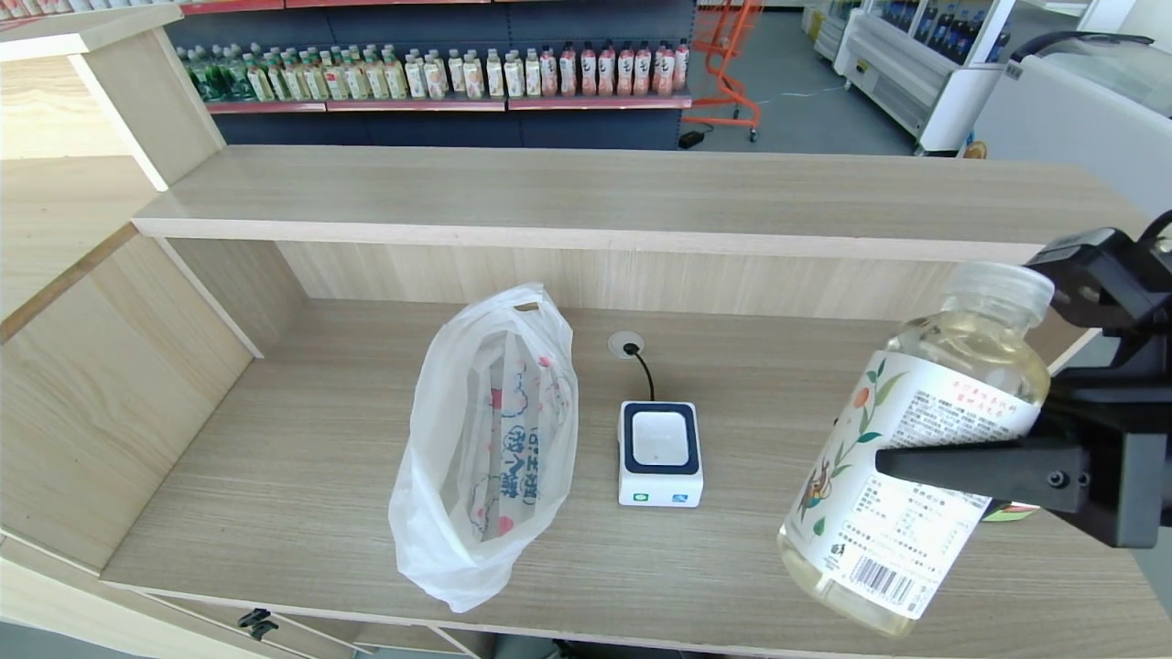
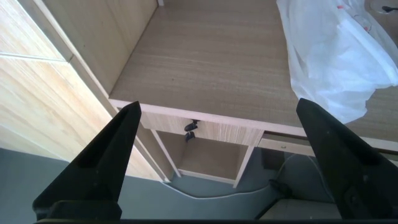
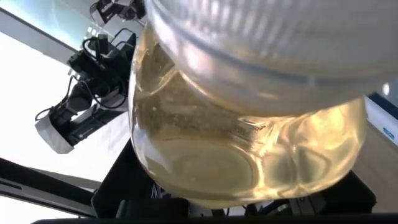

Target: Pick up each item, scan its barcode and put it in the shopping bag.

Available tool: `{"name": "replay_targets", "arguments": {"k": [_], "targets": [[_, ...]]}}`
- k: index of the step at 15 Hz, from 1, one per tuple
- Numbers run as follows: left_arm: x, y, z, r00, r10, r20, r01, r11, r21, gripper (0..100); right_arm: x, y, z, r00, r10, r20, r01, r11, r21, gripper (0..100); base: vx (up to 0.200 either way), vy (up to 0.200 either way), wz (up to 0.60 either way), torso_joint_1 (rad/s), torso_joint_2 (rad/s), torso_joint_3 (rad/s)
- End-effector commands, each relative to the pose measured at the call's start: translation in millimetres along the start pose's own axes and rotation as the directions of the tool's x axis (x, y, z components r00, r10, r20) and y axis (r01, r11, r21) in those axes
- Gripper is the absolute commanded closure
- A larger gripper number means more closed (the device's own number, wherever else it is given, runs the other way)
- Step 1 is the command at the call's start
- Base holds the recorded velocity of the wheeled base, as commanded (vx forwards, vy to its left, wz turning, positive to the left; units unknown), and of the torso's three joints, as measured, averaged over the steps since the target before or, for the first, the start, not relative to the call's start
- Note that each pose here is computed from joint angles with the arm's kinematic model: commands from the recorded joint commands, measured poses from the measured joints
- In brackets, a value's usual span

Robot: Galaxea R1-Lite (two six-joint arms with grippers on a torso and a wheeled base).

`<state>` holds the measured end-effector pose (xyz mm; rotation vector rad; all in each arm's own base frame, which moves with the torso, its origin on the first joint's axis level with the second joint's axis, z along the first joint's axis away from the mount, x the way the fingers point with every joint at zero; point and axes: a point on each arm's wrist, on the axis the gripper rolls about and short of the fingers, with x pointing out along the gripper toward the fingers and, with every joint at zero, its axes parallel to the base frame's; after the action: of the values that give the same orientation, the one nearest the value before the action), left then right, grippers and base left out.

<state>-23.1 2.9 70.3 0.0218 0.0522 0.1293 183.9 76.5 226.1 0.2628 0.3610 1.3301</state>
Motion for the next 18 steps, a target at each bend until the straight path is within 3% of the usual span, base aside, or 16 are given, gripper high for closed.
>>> {"name": "replay_targets", "arguments": {"k": [1,5,18], "targets": [[0.0,0.0,0.0,1.0,0.001,0.0,-0.001,1.0,0.0,0,5.0,-0.4,0.3,1.0,0.019,-0.011,-0.019,1.0,0.012,100,0.0,0.0,0.0,0.0,0.0,0.0],[0.0,0.0,0.0,1.0,0.001,0.0,-0.001,1.0,0.0,0,16.2,2.6,11.3,0.998,0.066,-0.015,-0.066,0.997,0.027,100,0.0,0.0,0.0,0.0,0.0,0.0],[0.0,0.0,0.0,1.0,0.001,0.0,-0.001,1.0,0.0,0,20.7,-1.8,10.0,0.997,0.07,-0.024,-0.069,0.997,0.033,100,0.0,0.0,0.0,0.0,0.0,0.0]]}}
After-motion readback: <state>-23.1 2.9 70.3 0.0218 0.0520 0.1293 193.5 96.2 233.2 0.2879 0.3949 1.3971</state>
